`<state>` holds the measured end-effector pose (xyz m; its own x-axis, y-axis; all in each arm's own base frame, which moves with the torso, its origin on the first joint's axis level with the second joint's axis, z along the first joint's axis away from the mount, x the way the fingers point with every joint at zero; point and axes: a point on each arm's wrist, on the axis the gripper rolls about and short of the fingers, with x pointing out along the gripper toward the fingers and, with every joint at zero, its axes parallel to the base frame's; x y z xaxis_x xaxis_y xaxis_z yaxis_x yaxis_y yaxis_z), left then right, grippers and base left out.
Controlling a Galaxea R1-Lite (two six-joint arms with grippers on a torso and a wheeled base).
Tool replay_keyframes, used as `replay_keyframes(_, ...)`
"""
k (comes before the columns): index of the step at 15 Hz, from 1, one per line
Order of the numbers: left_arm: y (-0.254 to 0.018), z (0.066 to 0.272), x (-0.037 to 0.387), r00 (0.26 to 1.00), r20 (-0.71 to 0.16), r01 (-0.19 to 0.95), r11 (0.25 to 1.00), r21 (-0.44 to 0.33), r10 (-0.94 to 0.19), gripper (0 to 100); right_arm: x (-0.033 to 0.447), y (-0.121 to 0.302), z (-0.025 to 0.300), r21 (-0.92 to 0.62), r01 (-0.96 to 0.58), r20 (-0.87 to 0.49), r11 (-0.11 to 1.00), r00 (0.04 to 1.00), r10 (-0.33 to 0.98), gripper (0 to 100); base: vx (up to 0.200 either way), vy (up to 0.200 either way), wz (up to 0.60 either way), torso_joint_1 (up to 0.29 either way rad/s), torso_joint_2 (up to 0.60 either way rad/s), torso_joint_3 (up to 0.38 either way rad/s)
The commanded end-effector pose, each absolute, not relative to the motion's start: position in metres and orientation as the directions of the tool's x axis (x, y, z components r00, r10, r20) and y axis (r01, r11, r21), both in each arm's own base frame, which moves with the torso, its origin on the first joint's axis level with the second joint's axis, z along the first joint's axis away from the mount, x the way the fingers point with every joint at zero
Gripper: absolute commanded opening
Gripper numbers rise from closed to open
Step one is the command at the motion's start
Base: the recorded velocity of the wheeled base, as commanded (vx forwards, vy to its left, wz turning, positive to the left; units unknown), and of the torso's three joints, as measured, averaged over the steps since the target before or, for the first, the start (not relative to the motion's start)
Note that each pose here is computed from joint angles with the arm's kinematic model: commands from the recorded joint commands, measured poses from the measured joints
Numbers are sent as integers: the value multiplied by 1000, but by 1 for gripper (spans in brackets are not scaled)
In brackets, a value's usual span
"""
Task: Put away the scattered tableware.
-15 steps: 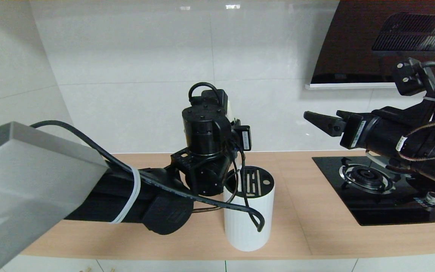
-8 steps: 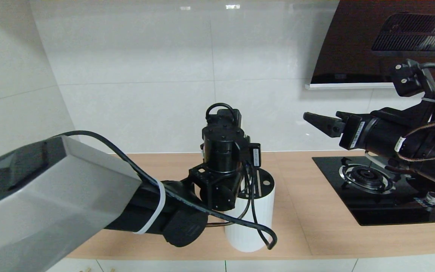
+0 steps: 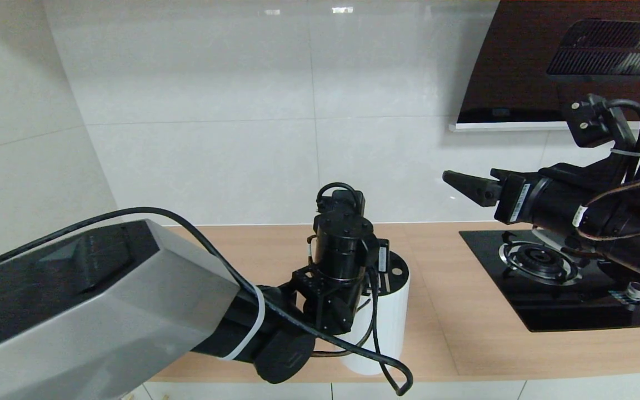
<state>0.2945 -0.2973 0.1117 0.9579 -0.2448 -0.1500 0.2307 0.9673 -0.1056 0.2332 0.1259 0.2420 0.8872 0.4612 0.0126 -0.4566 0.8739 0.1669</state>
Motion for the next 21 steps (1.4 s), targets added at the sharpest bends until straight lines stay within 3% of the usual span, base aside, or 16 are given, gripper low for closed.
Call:
replay_keyframes(1,-298,104,295,955,-169,229,969,-93,-242,0,234,127,240,167,-456,6,874,887,462,100,0,0,0,0,0,0)
replay_keyframes(4,-298,97,295,953,-183,230,970,-84,-242,0,234,126,241,167,-457,8,874,887,462,100,0,0,0,0,0,0)
replay_keyframes(5,-298,97,295,953,-184,230,970,-83,-242,100,234,126,241,167,-457,8,874,887,462,100,0,0,0,0,0,0)
replay_keyframes(11,-298,99,295,954,-178,228,970,-89,-241,100,234,126,240,165,-456,6,874,887,462,100,0,0,0,0,0,0)
replay_keyframes(13,-299,109,291,958,-146,231,967,-106,-245,100,233,127,240,165,-458,5,874,886,463,100,0,0,0,0,0,0)
replay_keyframes(17,-275,173,275,972,24,234,955,-182,-234,100,233,126,240,148,-458,6,877,887,462,100,0,0,0,0,0,0)
replay_keyframes(19,-245,222,269,969,144,230,939,-254,-198,100,231,122,241,72,-451,18,890,892,451,100,0,0,0,0,0,0)
replay_keyframes(21,-186,294,242,934,325,262,907,-331,-151,100,224,100,247,62,-396,49,916,918,393,100,0,0,0,0,0,0)
